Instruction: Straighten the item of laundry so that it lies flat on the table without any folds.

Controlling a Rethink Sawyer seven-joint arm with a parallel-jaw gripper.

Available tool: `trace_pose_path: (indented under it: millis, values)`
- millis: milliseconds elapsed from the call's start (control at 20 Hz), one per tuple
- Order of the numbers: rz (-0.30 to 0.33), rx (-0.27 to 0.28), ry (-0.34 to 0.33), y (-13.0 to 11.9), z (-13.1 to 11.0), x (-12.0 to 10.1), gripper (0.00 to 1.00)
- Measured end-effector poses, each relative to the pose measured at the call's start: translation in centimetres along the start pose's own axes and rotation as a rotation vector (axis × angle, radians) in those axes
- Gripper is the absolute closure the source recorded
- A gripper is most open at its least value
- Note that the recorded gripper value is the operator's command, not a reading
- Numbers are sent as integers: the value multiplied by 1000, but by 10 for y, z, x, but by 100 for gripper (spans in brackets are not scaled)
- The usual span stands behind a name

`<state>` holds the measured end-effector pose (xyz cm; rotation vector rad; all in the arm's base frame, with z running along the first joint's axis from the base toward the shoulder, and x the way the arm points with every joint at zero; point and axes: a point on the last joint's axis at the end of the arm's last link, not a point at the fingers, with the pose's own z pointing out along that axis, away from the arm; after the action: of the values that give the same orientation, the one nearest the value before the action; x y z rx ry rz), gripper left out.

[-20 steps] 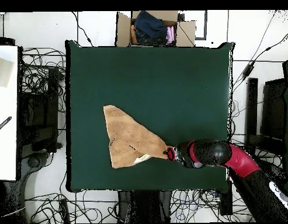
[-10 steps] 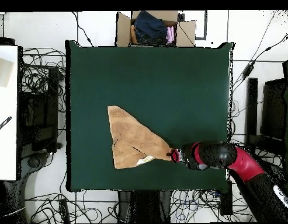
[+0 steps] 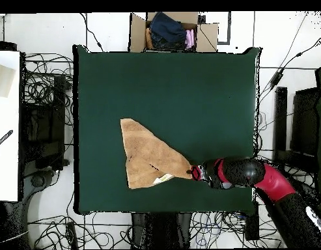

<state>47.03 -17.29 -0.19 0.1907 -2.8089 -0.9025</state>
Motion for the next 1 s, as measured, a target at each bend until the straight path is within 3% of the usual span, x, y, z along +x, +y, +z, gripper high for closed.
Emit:
trace_pose_path:
  millis: [950,1000]
  values:
    - [-6,7,-7,0,1,-1,100]
    - [-6,12,-18,-1,1,-2,0]
